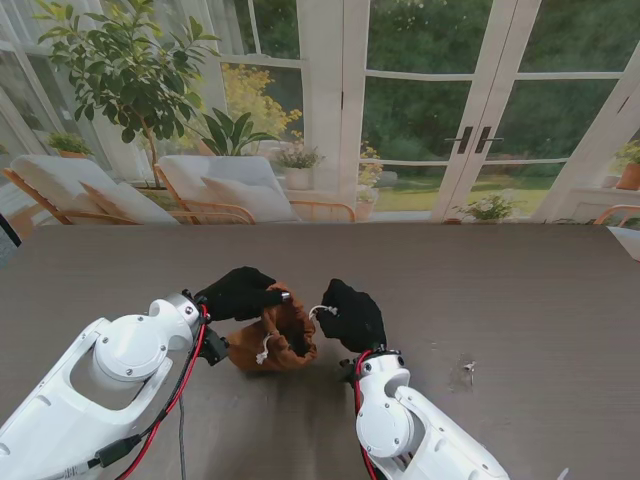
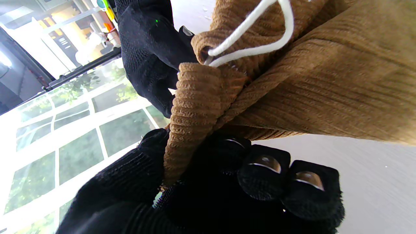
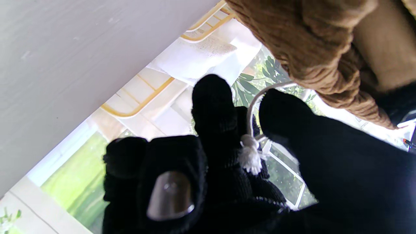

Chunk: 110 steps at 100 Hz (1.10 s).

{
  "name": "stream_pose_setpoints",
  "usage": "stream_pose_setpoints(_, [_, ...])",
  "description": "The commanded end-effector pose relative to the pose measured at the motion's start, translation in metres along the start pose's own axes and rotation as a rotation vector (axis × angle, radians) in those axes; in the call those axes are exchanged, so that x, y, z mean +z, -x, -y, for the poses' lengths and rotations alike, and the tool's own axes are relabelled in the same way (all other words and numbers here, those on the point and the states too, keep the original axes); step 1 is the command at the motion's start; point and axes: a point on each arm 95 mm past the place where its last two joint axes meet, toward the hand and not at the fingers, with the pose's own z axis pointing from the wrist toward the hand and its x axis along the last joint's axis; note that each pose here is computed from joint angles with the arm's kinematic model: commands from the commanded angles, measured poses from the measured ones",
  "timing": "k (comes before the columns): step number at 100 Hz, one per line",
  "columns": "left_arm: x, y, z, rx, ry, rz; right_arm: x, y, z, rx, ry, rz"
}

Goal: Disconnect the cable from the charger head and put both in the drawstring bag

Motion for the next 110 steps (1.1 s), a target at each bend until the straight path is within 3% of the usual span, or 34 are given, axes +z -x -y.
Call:
stream_pose_setpoints(1, [0.000,-0.001,-0.001,-0.005,0.018,-0.006,0.001,-0.003,0.004,-0.008,-0.014,0.000])
stream_pose_setpoints(78, [-0.003,-0.001,-0.001,-0.004,0.025,-0.014,0.028,-0.009,-0.010,-0.380,0.012,-0.112])
stream_pose_setpoints(110, [-0.005,-0.002,0.000,0.000,0.022,-0.018,0.036,-0.010,-0.019,-0.442,0.059,-0.178])
